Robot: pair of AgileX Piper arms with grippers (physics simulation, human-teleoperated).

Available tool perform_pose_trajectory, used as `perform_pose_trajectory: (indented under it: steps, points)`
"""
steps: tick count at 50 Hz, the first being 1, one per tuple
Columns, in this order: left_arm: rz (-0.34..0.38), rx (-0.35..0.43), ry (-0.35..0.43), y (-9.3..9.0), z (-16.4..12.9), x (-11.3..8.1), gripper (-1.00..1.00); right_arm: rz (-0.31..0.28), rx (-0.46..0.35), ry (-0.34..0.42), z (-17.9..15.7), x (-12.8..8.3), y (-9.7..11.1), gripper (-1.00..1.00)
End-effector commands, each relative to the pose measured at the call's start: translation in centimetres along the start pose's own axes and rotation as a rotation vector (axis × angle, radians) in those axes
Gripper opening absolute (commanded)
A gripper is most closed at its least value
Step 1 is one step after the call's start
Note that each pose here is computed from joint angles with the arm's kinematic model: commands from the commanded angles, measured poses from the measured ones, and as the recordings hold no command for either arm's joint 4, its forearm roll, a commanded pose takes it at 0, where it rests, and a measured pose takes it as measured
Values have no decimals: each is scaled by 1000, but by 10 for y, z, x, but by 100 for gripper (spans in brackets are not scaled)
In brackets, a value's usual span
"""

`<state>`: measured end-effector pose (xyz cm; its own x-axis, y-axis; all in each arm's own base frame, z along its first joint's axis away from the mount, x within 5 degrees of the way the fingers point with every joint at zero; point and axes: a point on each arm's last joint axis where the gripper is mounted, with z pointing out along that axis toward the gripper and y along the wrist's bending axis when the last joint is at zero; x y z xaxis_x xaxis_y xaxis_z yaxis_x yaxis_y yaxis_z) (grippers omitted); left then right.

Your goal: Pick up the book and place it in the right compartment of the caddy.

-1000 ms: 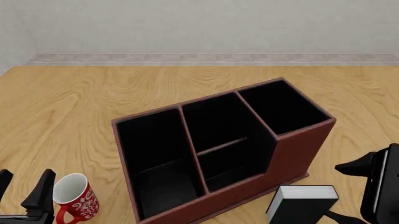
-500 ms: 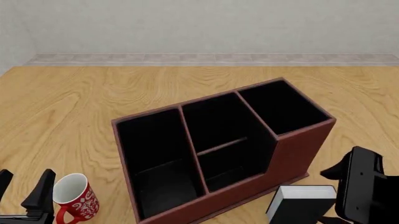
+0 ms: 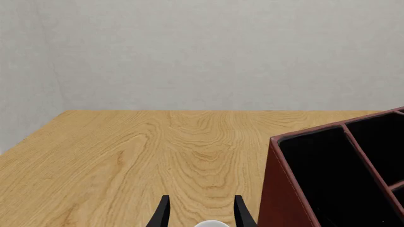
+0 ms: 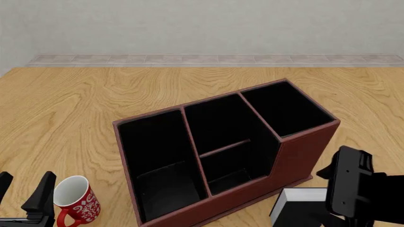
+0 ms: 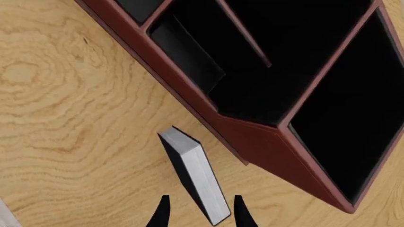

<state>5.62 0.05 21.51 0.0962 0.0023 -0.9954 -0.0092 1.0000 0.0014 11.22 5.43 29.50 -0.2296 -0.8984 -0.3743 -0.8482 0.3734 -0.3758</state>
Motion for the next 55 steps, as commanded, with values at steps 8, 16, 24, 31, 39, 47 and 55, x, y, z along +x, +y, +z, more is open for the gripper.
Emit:
perform_pose_trajectory:
  steps: [8,16,24,31,39,47,55]
  points:
    - [0,12,-5,-1,0,0,100,62,42,2,15,6,-5,100]
    - [0,10,-7,-1,0,0,100,63,40,11,22,7,-6,100]
    - [0,10,-7,-1,0,0,100,67,23,16,33,7,-4,100]
    - [0,10,-7,-1,0,0,100,74,10,16,42,6,-1,100]
    - [0,9,-8,-1,0,0,100,87,1,24,50,7,1,100]
    - [0,10,-8,-1,0,-1,100,96,-7,31,57,8,2,100]
    - [0,10,-7,-1,0,0,100,101,-19,33,62,8,4,100]
